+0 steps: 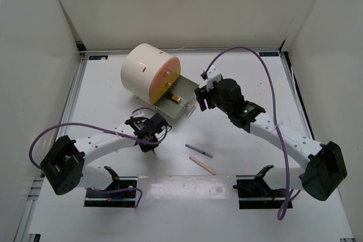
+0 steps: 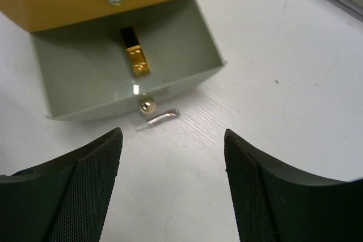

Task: Organize the makeup

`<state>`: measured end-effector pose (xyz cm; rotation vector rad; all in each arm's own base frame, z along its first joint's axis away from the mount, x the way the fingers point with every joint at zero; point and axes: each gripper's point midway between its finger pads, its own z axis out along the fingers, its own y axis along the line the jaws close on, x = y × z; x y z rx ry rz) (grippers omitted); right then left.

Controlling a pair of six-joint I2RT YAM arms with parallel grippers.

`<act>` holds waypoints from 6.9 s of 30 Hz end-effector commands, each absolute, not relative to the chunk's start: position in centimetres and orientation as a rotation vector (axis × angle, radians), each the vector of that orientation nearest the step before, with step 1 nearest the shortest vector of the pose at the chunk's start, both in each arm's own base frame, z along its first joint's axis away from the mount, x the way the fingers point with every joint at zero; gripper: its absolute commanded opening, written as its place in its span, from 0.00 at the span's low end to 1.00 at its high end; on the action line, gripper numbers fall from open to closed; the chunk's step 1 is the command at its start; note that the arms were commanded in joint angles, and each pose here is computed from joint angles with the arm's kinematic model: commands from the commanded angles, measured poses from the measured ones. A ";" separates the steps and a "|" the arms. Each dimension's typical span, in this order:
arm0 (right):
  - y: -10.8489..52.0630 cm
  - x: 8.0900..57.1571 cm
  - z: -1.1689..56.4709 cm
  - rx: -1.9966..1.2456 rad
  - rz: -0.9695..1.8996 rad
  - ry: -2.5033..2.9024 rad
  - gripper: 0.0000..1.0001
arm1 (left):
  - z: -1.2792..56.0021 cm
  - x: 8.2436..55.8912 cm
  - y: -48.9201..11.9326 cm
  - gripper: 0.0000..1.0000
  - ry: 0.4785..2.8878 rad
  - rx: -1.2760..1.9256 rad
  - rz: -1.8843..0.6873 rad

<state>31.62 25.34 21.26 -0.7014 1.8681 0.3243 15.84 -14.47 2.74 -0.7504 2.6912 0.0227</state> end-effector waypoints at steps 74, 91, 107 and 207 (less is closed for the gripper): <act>24.9 19.1 2.1 -1.002 0.218 2.147 0.00 | 29.7 25.4 -17.7 0.98 1.997 0.258 -0.427; 30.0 35.0 22.0 -0.403 0.340 1.837 0.04 | 26.2 23.3 -16.2 0.98 2.029 0.215 -0.444; 33.1 39.9 18.6 0.260 0.616 1.939 0.24 | 27.2 22.7 -13.9 0.98 2.028 0.127 -0.379; 15.3 34.1 11.8 0.299 0.184 2.280 0.69 | 20.9 41.0 -27.5 0.84 1.802 0.844 -0.202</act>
